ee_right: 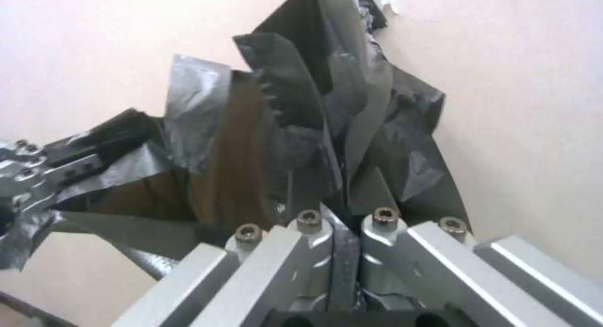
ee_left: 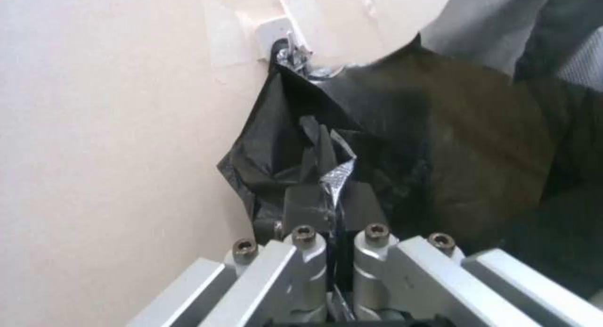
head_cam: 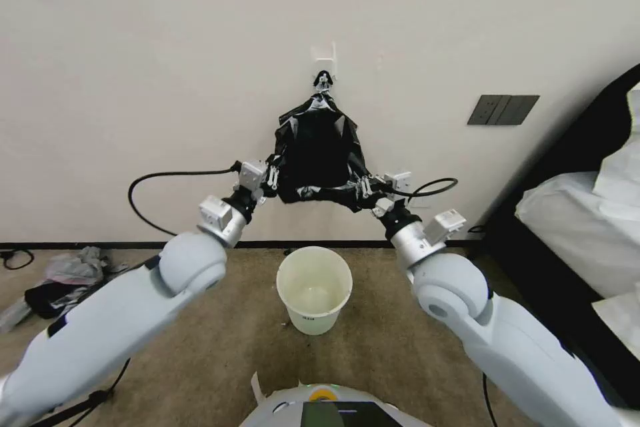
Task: Place a trash bag onto the trash bin.
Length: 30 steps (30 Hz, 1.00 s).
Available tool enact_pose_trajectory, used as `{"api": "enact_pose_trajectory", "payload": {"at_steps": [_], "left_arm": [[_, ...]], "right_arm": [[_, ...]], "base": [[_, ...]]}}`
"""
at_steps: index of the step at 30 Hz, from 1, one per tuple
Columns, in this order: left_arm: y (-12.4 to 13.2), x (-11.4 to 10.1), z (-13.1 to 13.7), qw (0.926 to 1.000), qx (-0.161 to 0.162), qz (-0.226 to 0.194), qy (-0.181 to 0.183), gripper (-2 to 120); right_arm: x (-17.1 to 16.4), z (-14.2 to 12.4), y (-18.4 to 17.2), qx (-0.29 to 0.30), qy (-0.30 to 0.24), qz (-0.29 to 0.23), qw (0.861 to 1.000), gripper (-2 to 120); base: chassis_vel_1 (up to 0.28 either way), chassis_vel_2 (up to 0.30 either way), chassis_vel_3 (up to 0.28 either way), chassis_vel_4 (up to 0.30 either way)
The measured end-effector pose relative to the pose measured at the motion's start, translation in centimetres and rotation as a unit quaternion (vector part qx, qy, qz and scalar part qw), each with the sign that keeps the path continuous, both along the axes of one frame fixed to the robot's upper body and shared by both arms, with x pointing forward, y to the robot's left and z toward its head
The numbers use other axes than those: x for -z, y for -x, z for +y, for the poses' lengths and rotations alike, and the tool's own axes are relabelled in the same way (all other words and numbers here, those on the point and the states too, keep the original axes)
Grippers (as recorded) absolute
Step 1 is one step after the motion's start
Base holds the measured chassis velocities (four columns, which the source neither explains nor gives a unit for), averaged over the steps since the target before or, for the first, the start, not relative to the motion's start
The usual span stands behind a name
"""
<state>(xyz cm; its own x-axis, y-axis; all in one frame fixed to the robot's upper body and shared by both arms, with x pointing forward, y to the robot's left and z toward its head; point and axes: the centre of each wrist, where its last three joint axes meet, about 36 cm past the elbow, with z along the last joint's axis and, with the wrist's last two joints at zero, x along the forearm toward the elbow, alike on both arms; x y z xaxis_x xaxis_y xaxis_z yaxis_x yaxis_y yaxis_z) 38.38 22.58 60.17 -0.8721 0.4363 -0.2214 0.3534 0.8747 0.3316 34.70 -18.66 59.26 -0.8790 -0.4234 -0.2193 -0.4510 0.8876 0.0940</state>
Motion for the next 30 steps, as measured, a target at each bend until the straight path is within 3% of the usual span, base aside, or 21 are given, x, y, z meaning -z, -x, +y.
{"api": "enact_pose_trajectory", "payload": {"at_steps": [8,22,30], "left_arm": [[3.6,1.1,-0.5,0.9995,0.013,0.021,0.017,0],[5.3,2.0,-1.4,0.9983,0.02,0.041,0.037,0],[4.7,6.4,-3.1,0.9929,0.009,0.091,0.075,0]], "right_arm": [[0.6,-0.1,3.3,-0.006,-0.032,0.032,0.999,0],[2.8,0.5,6.1,-0.006,-0.071,0.112,0.991,0],[5.9,-0.1,6.7,0.025,-0.081,0.172,0.982,0]], "base": [[0.0,0.0,0.0,0.0],[0.0,0.0,0.0,0.0],[0.0,0.0,0.0,0.0]]}}
